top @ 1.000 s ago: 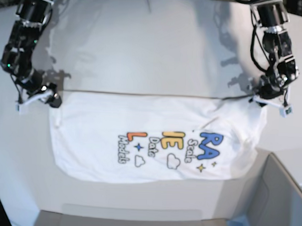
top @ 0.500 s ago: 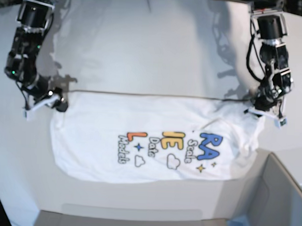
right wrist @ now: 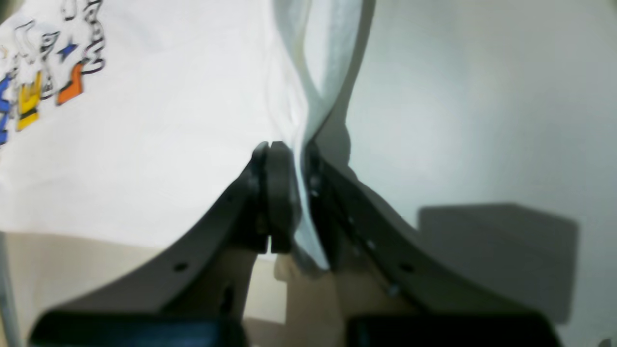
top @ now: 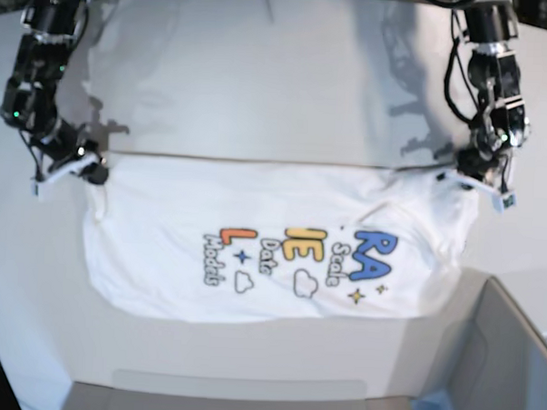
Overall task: Layout the t-shirt on the table in an organized manner, then fold the t-shirt properly
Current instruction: 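Regrasp the folded edge with both grippers and drag the shirt away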
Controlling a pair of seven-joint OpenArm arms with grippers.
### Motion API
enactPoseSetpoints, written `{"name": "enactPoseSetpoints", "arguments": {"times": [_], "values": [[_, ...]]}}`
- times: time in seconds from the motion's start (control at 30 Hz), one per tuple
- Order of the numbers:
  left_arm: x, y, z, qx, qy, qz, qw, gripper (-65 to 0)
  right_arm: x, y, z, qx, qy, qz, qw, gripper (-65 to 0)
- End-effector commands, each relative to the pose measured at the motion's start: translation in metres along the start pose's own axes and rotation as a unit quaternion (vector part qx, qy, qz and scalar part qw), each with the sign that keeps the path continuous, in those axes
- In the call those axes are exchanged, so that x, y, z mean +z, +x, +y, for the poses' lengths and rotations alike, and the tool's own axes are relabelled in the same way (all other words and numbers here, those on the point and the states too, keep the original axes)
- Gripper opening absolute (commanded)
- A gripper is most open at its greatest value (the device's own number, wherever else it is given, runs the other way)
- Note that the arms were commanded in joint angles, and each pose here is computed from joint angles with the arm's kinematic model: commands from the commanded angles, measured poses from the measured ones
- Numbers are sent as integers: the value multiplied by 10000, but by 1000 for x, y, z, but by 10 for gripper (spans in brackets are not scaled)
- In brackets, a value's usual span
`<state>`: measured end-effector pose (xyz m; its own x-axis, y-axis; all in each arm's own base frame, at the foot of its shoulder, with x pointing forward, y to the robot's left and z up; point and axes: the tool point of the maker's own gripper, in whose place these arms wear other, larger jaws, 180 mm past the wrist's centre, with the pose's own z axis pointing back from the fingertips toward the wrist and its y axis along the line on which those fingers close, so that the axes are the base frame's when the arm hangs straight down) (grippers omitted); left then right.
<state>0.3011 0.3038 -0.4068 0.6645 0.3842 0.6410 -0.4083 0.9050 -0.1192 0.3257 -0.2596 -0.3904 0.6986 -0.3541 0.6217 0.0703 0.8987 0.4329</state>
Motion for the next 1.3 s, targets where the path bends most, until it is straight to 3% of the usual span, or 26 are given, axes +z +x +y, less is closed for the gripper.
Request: {"name": "enactPoseSetpoints", "arguments": {"times": [0.0,0.1,0.47,0.7,0.87,0.97,1.13,1.27], "values": [[8,11,2,-106,26,-163,9998,-632,13,13,-4,120,-79,-211,9997,-650],[20,-1,4,-238,24,-161,9996,-632,33,7,-9,225,-213,-275,9991,-650],[75,-78,10,-607,-16,302,9977,-632,113,-25,-50,290,-1062,349,9933,-650],[98,-125,29,-726,134,830,9938,-632,135,-57,-68,189,-1353,812,9873,-650],[102,-130,30,-753,143,876,9932,-629,135,-60,-68,177,-1354,836,9871,-650],[110,-121,22,-824,50,730,9939,-580,136,-59,-68,192,-1359,829,9871,-650],[125,-110,11,-953,-88,522,9940,-395,136,-54,-64,280,-1347,769,9875,-650],[126,-109,11,-966,-95,508,9940,-391,140,-39,-49,575,-1302,575,9881,-559]]}}
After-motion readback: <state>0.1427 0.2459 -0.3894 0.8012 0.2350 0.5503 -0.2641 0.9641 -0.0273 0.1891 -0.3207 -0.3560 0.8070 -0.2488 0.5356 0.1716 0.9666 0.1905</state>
